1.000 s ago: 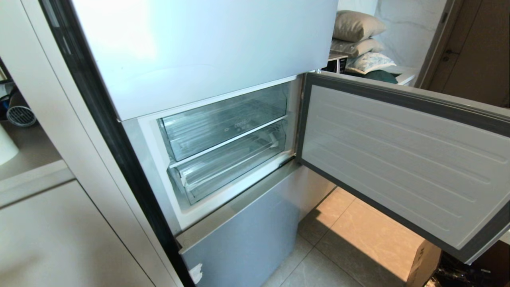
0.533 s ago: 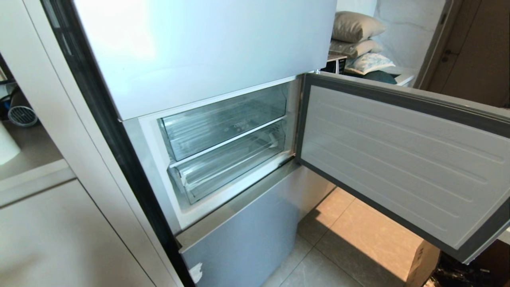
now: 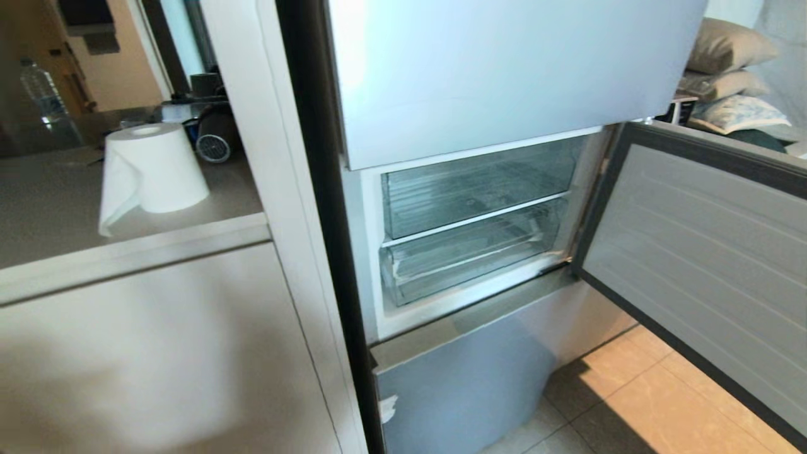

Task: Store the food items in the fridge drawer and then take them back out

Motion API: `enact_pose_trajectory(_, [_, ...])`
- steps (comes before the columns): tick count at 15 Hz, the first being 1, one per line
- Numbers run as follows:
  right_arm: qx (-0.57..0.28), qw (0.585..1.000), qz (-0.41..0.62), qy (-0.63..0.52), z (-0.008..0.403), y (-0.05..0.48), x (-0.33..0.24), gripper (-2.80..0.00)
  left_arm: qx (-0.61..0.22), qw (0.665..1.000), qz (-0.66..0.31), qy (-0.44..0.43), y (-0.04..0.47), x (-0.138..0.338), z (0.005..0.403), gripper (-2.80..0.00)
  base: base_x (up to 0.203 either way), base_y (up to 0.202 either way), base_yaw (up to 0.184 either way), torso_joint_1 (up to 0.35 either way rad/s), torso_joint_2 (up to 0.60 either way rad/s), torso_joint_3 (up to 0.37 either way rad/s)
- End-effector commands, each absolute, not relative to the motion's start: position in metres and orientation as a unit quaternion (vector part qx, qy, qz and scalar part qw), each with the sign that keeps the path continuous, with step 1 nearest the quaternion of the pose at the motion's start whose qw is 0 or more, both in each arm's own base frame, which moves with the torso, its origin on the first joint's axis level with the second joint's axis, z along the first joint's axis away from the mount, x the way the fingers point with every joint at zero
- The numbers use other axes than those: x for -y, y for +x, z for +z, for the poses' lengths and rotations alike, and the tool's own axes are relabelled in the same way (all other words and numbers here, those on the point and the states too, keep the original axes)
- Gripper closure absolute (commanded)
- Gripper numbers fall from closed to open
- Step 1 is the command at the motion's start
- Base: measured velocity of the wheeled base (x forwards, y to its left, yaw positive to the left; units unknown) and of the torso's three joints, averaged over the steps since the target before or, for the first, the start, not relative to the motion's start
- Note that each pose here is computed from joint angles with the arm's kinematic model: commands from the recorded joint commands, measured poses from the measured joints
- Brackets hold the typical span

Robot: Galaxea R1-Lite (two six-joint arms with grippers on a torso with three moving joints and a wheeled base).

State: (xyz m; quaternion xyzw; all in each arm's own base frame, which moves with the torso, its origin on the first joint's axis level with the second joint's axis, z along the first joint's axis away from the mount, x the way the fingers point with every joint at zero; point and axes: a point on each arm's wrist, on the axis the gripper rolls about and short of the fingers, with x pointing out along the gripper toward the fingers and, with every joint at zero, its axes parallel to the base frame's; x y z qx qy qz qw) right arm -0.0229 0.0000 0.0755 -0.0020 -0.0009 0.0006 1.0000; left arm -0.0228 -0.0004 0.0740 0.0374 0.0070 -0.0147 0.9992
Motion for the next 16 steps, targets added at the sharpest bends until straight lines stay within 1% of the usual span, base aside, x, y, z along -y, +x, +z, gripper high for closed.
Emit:
enact_pose_trajectory(1, [0.001, 1.0, 0.001, -0.002, 0.0756, -0.0228, 0.0, 0.0, -0.007, 0.999, -0.015, 0.037, -0.0227, 0.0004, 0.0741, 0.0, 0.0, -0.005, 0.182, 0.002, 0.0, 0.003])
enact_pose_trajectory(12, [0.001, 1.0, 0.001, -0.002, 0.0756, -0.0228, 0.0, 0.0, -0.007, 0.999, -0.015, 0.037, -0.0227, 0.0004, 0.0741, 0.0, 0.001, -0.009, 0.172, 0.003, 0.0, 0.003])
enact_pose_trajectory(14, [0.0, 1.0, 0.003, -0.011, 0.0755, -0.0228, 0.0, 0.0, -0.007, 0.999, -0.015, 0.037, -0.0227, 0.0004, 0.0741, 0.0, 0.003, -0.007, 0.1, 0.001, 0.0, 0.005])
enact_pose_trajectory(16, [0.001, 1.0, 0.005, -0.025, 0.0756, -0.0228, -0.0002, 0.0, -0.007, 0.999, -0.015, 0.037, -0.0227, 0.0004, 0.0741, 0.0, 0.0, 0.0, 0.0, 0.0, 0.0, 0.0])
